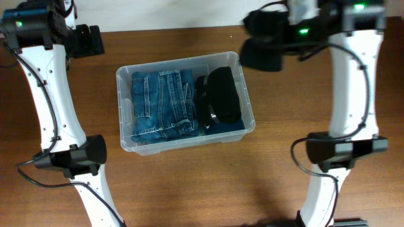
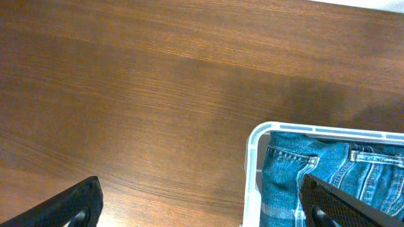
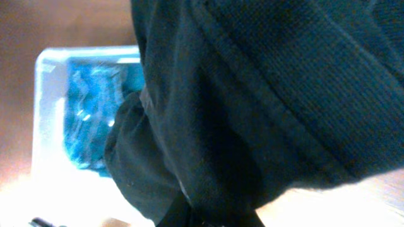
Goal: Pack container
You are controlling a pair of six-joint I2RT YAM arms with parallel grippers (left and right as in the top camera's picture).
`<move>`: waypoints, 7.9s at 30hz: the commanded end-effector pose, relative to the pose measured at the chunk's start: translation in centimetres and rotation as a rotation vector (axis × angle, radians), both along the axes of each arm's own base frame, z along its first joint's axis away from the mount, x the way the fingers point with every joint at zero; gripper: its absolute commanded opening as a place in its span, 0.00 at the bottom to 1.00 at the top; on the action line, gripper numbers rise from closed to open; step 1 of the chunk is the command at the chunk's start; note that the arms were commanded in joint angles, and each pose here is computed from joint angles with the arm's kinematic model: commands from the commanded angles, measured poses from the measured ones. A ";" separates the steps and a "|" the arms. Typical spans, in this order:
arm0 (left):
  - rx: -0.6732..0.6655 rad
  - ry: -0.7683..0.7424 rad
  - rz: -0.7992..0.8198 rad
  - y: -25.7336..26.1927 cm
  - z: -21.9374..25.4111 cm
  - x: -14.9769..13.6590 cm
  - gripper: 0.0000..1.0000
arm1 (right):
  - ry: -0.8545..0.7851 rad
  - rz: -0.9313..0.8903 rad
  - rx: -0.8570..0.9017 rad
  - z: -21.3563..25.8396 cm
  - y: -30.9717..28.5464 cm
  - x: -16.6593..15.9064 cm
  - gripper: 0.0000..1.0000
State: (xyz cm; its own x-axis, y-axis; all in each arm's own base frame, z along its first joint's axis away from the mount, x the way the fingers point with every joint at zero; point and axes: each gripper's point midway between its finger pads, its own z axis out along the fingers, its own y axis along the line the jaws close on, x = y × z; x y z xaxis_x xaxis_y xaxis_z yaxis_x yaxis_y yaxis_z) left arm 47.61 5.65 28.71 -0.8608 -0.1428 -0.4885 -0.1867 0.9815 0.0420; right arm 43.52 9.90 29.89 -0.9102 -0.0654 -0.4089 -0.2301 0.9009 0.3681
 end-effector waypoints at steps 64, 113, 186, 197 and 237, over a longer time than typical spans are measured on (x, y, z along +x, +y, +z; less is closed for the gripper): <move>0.015 -0.001 -0.003 0.4 0.4 -0.4 0.99 | -0.182 0.082 -0.452 -0.6 11.4 -2.8 0.99; 0.015 -0.001 -0.003 0.4 0.4 -0.4 0.99 | -1.043 -0.331 -0.112 -1.1 -7.7 -17.8 0.98; 0.020 -0.048 -0.005 0.4 1.2 0.3 0.99 | -1.061 -0.415 -0.167 -14.3 -9.4 -18.9 0.98; 0.039 -0.416 -0.044 -1.5 11.5 0.4 0.99 | -1.061 -0.415 -0.167 -14.3 -9.4 -18.9 0.98; 0.015 -1.038 -0.160 -5.1 -5.0 -20.8 0.99 | -1.061 -0.415 -0.167 -14.3 -9.4 -18.9 0.98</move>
State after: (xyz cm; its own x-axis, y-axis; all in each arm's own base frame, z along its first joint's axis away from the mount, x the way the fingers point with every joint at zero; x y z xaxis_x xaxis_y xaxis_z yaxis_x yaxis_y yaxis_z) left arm 27.32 0.96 24.47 -0.0392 -0.0690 -0.9968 -0.0275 0.9973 -0.0680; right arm 24.62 0.88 15.79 -0.0767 0.0396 -0.9963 -0.0426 0.9982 0.0430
